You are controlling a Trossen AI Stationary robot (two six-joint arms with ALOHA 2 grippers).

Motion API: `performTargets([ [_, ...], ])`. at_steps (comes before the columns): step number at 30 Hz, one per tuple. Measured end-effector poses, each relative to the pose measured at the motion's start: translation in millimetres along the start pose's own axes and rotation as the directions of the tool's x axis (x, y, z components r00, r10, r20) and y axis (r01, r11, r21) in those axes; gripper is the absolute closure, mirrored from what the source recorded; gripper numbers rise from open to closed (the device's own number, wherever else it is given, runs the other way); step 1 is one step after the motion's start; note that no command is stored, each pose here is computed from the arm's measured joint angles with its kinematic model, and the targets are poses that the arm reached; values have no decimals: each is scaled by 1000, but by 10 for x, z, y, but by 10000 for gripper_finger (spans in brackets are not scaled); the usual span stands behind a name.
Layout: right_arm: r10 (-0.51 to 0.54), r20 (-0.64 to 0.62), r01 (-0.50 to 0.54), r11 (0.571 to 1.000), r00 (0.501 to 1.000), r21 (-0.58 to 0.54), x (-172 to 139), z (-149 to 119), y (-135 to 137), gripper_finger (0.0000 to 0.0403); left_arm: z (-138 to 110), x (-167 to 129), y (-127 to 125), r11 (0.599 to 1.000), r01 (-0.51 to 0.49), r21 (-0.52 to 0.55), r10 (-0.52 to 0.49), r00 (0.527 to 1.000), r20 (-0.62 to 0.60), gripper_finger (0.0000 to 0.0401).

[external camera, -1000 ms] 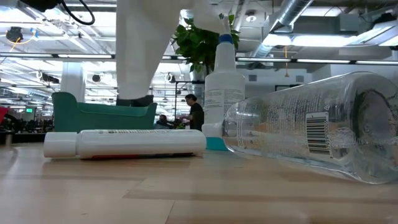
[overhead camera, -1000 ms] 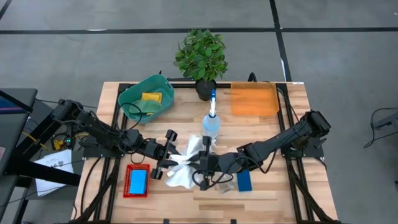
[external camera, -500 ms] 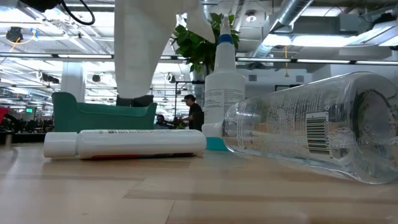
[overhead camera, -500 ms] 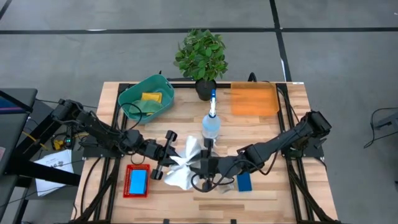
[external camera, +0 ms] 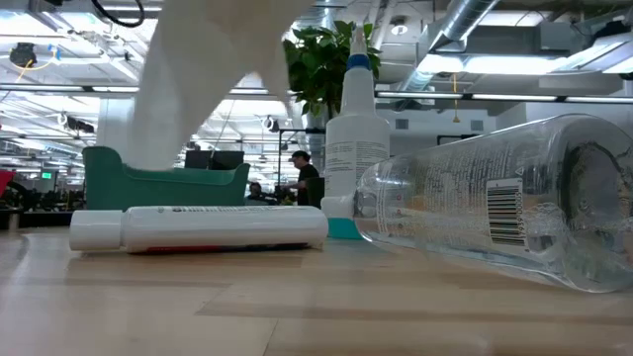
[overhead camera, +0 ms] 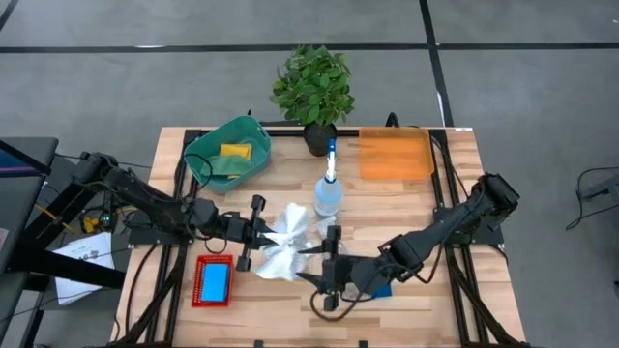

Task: Pick & Place Kitchen Items
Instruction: Put the white towel into the green bin

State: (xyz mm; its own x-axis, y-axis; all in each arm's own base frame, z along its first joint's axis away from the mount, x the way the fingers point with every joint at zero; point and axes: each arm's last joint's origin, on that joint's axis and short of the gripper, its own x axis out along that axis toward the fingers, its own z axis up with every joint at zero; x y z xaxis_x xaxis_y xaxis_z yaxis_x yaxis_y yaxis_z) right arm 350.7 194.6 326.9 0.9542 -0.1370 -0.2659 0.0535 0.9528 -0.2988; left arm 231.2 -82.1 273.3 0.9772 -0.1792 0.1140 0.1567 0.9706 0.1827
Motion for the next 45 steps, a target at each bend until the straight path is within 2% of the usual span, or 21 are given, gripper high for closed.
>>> performTargets([
  [13,-166,-28,164,983,986,-79,-273,-10,201,204,-70,-163,6,997,-67,50,76,974,-214,397],
  [20,-149,-38,147,988,988,-52,-494,56,145,222,-59,-232,33,994,-99,46,107,961,-254,396],
  [24,-103,-89,102,995,991,-14,-622,21,129,231,-67,-240,36,993,-110,46,118,960,-255,396],
  [28,-63,-150,68,997,987,31,-736,-71,216,238,-94,-250,43,988,-145,56,155,953,-262,396],
  [34,-33,-135,38,999,990,33,-861,-77,354,245,-84,-249,52,985,-166,55,175,952,-250,396],
  [45,-39,-109,40,999,993,16,-1000,-65,436,256,-90,-271,118,914,-387,119,405,874,-270,396],
])
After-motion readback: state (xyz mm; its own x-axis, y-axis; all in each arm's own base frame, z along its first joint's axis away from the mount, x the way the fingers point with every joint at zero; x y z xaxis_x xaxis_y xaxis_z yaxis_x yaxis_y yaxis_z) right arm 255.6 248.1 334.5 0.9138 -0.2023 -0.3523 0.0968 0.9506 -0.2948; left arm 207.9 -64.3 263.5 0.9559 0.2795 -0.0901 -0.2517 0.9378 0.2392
